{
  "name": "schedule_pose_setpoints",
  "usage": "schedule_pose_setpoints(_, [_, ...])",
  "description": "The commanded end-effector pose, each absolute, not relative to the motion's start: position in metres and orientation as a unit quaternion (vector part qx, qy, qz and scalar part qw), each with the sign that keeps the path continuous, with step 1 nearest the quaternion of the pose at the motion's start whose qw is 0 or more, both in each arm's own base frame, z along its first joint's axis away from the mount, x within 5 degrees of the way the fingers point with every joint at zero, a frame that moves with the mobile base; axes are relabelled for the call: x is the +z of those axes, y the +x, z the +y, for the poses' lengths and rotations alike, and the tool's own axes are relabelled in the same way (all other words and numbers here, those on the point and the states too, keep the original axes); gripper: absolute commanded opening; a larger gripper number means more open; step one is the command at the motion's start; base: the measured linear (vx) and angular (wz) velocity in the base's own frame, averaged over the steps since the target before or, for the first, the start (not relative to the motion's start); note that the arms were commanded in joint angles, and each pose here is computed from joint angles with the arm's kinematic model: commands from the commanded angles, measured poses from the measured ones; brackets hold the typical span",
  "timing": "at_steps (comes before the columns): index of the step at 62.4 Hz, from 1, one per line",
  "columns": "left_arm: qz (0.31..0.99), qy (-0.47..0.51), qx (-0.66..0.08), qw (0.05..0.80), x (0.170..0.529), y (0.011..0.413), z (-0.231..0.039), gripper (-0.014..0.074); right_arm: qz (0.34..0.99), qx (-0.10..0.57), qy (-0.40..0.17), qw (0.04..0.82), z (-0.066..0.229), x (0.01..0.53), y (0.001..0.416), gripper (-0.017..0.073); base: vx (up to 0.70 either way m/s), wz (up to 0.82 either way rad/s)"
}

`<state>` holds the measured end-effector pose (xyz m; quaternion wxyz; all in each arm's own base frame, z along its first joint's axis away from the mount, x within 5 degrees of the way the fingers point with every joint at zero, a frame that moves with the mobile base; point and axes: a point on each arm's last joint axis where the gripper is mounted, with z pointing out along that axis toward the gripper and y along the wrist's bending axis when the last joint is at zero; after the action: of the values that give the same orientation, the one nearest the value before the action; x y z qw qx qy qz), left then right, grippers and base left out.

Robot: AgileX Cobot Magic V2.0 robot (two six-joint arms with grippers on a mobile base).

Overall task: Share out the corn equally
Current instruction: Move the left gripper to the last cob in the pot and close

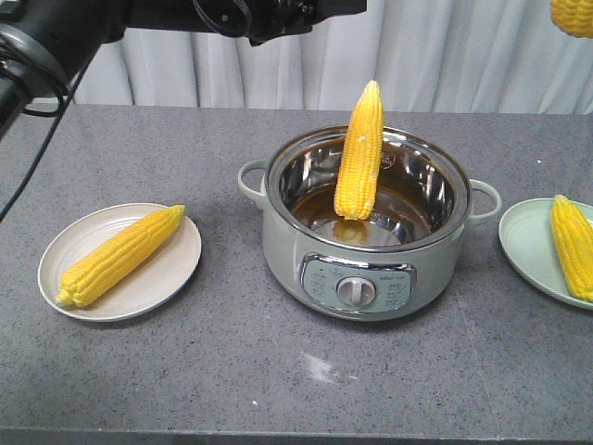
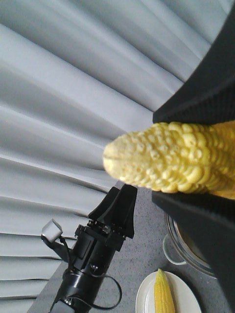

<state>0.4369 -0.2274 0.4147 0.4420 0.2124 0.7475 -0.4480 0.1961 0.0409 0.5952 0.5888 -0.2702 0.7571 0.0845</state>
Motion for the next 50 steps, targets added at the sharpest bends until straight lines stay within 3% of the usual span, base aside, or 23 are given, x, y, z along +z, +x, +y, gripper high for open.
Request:
schedule_pose_setpoints(1, [0.708, 0.186, -0.475, 0.489, 0.453, 0.423, -0.225, 0.0676, 0.742, 0.083, -0.270, 0.607, 0.041, 0.604, 0.182, -0.0005, 0.00, 0.00])
schedule_pose_setpoints(50, [0.731, 0.169, -0.453, 0.481, 0.388, 0.453, -0.270, 0.0638, 0.745, 0.090, -0.264, 0.607, 0.041, 0.604, 0.182, -0.0005, 0.00, 0.00])
